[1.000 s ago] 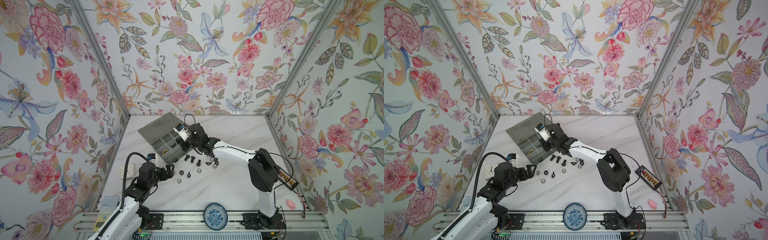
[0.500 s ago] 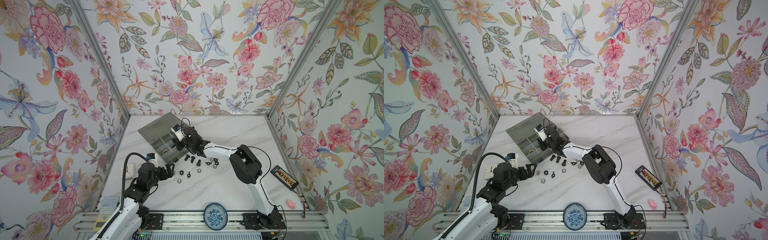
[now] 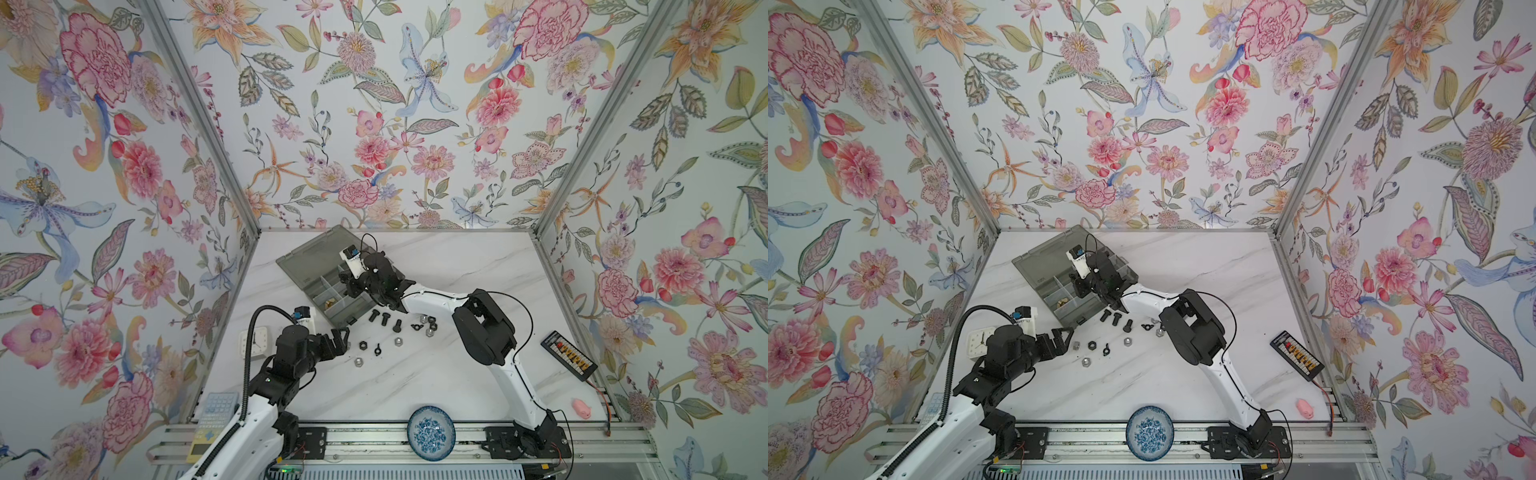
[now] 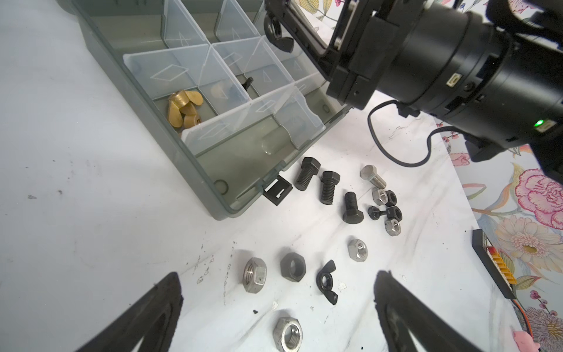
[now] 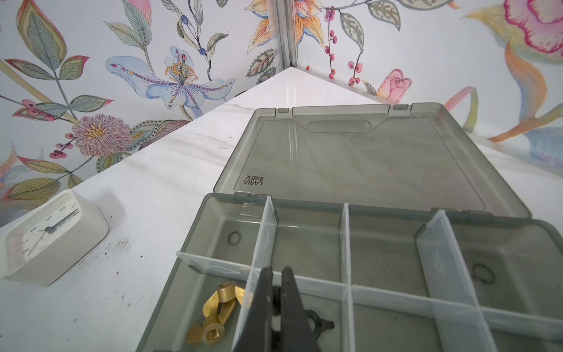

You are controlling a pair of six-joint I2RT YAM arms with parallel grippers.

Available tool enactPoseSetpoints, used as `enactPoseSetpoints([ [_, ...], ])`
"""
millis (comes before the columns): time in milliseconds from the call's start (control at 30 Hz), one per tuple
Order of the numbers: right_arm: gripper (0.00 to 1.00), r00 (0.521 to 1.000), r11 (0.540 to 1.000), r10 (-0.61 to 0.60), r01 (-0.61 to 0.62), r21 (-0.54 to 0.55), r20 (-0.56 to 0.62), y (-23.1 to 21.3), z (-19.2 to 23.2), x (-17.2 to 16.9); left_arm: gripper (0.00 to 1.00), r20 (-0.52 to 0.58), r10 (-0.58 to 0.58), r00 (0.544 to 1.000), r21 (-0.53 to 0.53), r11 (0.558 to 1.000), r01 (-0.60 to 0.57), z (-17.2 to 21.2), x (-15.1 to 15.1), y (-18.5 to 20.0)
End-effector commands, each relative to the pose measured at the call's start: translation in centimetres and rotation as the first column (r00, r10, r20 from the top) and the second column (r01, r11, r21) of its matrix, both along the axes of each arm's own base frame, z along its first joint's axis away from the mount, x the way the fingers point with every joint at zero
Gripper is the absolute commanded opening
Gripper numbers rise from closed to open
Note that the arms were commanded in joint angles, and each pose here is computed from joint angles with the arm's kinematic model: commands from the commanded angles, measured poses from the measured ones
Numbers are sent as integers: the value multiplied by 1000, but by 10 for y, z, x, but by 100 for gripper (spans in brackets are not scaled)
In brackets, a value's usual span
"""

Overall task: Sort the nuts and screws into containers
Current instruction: 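Lower the right gripper into the compartment and release the wing nut, then withdraw the right gripper from the box toward the last black wing nut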

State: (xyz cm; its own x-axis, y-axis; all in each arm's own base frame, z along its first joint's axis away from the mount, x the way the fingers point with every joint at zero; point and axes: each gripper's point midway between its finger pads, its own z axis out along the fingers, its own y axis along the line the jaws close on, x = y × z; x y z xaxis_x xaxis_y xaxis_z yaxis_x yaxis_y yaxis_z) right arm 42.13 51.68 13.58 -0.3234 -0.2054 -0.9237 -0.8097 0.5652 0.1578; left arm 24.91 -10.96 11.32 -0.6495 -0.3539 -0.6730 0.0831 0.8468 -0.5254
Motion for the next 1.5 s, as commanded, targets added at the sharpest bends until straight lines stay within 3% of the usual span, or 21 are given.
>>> enactPoseSetpoints([
  [0, 0, 999, 1000, 7, -7, 5, -51, 6, -19, -1, 100, 10, 6, 1000, -5, 1000, -6, 5, 1, 2],
  [267, 3, 997, 1000, 3, -3, -4, -80, 2, -31, -4, 99, 11, 11, 1000, -8, 1000, -11, 5, -1, 3],
  [433, 11, 996, 1000, -1, 1, -2, -90, 1, -33, -3, 99, 13, 11, 1000, -5, 1000, -11, 6, -1, 3],
  [600, 23, 995, 1000, 8, -7, 11, -99, -2, -26, -3, 99, 10, 11, 1000, -7, 1000, -11, 6, -1, 3],
  [833, 25, 996, 1000, 27, -26, 16, -82, -14, -4, -7, 99, 10, 21, 1000, -4, 1000, -21, 7, 0, 5],
  [1033, 35, 994, 997, 63, -67, -40, -90, -41, 20, -35, 100, 8, 22, 1000, -2, 1000, -22, 7, 3, 4],
  [1233, 48, 983, 989, 57, -80, -126, -174, -72, 23, -71, 99, 14, 22, 1000, -2, 1000, -22, 7, 6, 4],
  [1467, 55, 953, 982, -36, -22, -186, -300, -107, 4, -113, 99, 23, 14, 1000, -7, 1000, -14, 10, 7, 2],
])
